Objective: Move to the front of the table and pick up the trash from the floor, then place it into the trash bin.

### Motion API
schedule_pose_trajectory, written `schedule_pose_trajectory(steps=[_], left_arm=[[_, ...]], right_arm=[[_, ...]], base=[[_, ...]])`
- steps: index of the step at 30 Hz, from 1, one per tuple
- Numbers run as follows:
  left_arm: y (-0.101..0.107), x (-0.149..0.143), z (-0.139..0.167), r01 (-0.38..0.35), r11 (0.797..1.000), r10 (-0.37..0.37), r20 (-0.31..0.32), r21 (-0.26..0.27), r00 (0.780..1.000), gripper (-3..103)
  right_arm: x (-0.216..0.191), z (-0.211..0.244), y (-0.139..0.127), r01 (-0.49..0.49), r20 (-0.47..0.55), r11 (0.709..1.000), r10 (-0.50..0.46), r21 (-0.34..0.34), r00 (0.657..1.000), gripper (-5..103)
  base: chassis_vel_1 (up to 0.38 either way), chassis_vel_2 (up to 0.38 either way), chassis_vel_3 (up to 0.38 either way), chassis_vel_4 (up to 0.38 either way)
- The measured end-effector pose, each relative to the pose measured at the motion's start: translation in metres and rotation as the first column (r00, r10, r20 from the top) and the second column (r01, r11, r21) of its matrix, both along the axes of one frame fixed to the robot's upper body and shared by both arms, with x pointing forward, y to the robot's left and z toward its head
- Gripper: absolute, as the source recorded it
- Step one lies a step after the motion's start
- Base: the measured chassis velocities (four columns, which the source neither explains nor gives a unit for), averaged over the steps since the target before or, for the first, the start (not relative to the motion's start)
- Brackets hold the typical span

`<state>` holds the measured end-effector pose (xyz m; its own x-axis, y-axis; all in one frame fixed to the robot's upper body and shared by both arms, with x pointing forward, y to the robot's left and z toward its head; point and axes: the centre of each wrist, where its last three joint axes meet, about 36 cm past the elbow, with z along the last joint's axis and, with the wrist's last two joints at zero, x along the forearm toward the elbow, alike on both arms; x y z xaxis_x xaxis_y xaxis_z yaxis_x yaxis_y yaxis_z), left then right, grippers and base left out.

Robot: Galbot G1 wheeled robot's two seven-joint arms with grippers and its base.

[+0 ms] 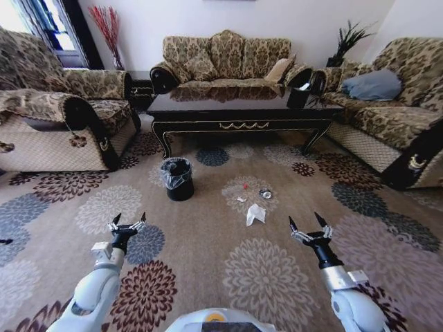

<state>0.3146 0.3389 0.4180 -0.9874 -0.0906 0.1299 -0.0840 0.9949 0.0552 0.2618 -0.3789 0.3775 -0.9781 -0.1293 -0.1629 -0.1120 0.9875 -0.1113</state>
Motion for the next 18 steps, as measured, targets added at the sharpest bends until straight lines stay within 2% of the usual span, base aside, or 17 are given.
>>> schedule_pose_trajectory(steps=[12, 18], left_arm=[[0.0, -0.003, 0.003, -0.019, 1.0, 0.019, 0.01, -0.005, 1.0, 100], [0.009, -0.002, 0.012, -0.03, 0.999, 0.03, 0.027, 0.013, 0.999, 100]], right_arm=[[0.007, -0.002, 0.005, -0.004, 0.009, 1.0, 0.004, 0.016, 1.0, 100], [0.011, -0.001, 0.005, -0.016, 0.01, 1.0, 0.016, 0.011, 1.0, 100]], base=[[-0.142, 0.138, 0.14, -0.145], [-0.155, 0.171, 0.159, -0.159]])
